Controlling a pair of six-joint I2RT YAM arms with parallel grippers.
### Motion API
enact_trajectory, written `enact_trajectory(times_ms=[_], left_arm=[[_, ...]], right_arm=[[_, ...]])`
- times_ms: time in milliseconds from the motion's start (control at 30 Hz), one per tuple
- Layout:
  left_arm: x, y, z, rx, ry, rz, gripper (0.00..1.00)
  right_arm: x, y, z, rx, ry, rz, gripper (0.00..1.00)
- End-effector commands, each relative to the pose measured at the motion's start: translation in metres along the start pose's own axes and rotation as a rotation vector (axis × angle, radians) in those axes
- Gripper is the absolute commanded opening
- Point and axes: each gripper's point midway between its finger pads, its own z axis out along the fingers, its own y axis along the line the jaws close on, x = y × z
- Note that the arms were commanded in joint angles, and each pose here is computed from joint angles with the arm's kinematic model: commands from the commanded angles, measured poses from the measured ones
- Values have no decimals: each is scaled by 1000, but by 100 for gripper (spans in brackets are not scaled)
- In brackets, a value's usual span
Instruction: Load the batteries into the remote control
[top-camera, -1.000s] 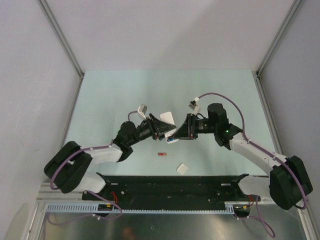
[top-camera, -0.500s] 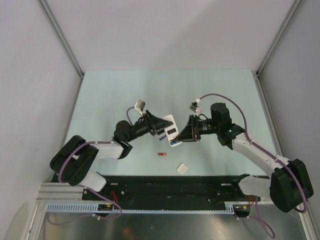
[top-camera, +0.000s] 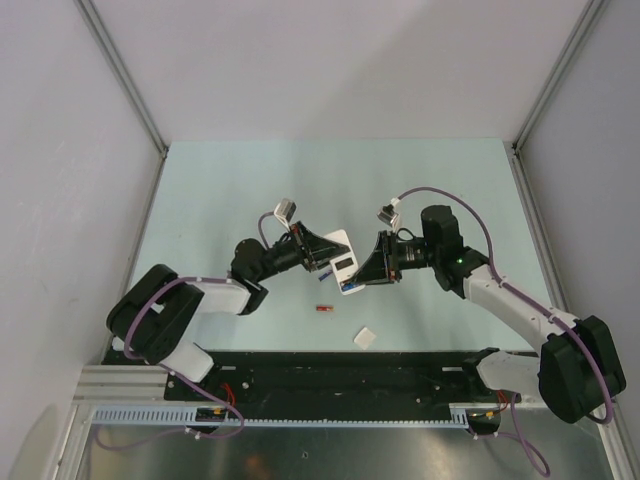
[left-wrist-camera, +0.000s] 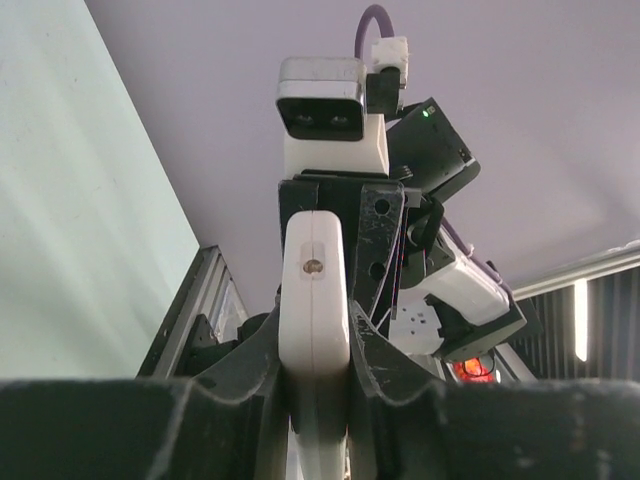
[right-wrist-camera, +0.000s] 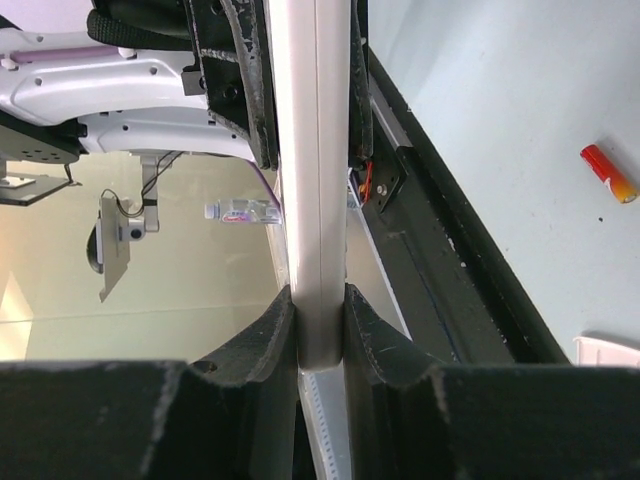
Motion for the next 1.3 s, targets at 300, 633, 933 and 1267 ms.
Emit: enact_trajectory(times_ms=[300, 633, 933, 1267], left_arm=[[-10, 8, -7, -8, -56, 14, 0], [-35, 42, -62, -143, -240, -42, 0], [-40, 53, -97, -238, -330, -36, 0], [-34, 55, -122, -271, -364, -19, 0]], right_arm=[[-19, -3, -32, 301, -90, -146, 75], [26, -66, -65, 856, -63, -293, 76], [62, -106, -29, 946, 22, -330, 69], [101, -131, 20, 950, 83, -515, 68]])
